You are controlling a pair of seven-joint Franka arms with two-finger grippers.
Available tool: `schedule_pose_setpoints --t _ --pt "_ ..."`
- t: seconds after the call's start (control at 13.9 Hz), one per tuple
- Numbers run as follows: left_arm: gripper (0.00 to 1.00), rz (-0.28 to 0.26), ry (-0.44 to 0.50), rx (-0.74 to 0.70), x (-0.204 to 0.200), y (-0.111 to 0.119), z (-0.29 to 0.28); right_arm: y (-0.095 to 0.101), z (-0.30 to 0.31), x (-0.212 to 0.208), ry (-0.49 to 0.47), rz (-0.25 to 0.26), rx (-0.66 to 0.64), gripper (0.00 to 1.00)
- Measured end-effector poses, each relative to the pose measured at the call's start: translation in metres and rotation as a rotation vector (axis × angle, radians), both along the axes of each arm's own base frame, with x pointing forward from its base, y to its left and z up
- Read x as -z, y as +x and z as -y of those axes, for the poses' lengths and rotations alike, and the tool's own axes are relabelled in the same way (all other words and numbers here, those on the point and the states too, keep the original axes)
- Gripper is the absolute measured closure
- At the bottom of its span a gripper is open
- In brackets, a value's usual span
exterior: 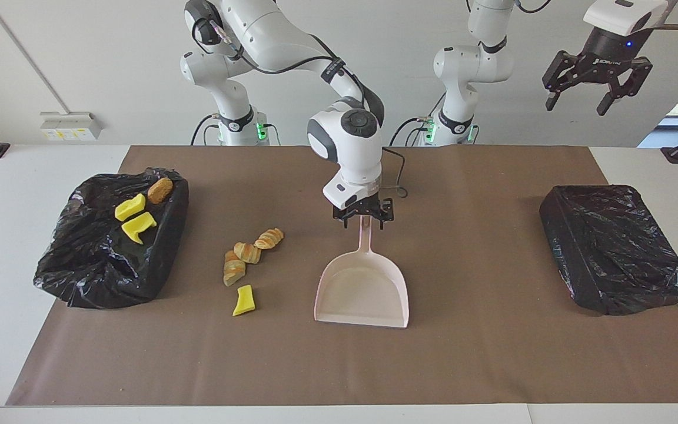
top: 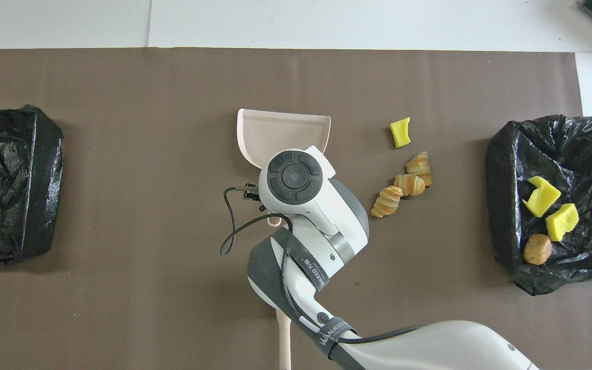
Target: Sweep and dump trash in bin
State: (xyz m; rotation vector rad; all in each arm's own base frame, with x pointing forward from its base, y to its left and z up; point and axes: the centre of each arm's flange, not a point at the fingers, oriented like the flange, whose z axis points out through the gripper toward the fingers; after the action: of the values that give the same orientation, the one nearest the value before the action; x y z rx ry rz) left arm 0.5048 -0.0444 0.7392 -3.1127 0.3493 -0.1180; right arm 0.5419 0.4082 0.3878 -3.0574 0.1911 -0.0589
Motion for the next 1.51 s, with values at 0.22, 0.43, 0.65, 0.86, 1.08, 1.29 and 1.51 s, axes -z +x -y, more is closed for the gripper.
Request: schedule_pose_setpoints --t 0.22,0.43,0.65,0.86,1.08,1.29,1.51 --pt "0.00 0.000 0.000 0.000 0.000 0.000 0.000 -0.026 0.009 -0.047 -0.029 -0.033 -0.008 0.00" --pt "0.00 0.000 0.000 0.000 0.000 0.000 0.000 -0.089 0.006 -0.065 -0.005 -0.122 -0.027 0.00" --pt "0.00 0.000 0.000 0.000 0.000 0.000 0.000 -0.174 -0.006 -0.049 -0.011 -0.212 -0.085 0.00" --pt "0.00 0.000 0.000 0.000 0.000 0.000 0.000 -0.225 0.009 -0.031 -0.013 -0.277 -0.086 0.00" --pt "0.00 -0.018 0.002 0.007 0.002 -0.002 0.003 -0.270 0.010 -0.004 0.003 -0.297 -0.102 0.00" --pt "0.00 -0.040 0.005 0.029 -0.001 -0.012 0.014 -0.284 0.010 0.023 -0.008 -0.319 -0.103 0.00" --pt "0.00 -0.016 0.003 0.042 -0.019 -0.030 0.019 -0.284 0.011 0.037 -0.016 -0.327 -0.095 0.00"
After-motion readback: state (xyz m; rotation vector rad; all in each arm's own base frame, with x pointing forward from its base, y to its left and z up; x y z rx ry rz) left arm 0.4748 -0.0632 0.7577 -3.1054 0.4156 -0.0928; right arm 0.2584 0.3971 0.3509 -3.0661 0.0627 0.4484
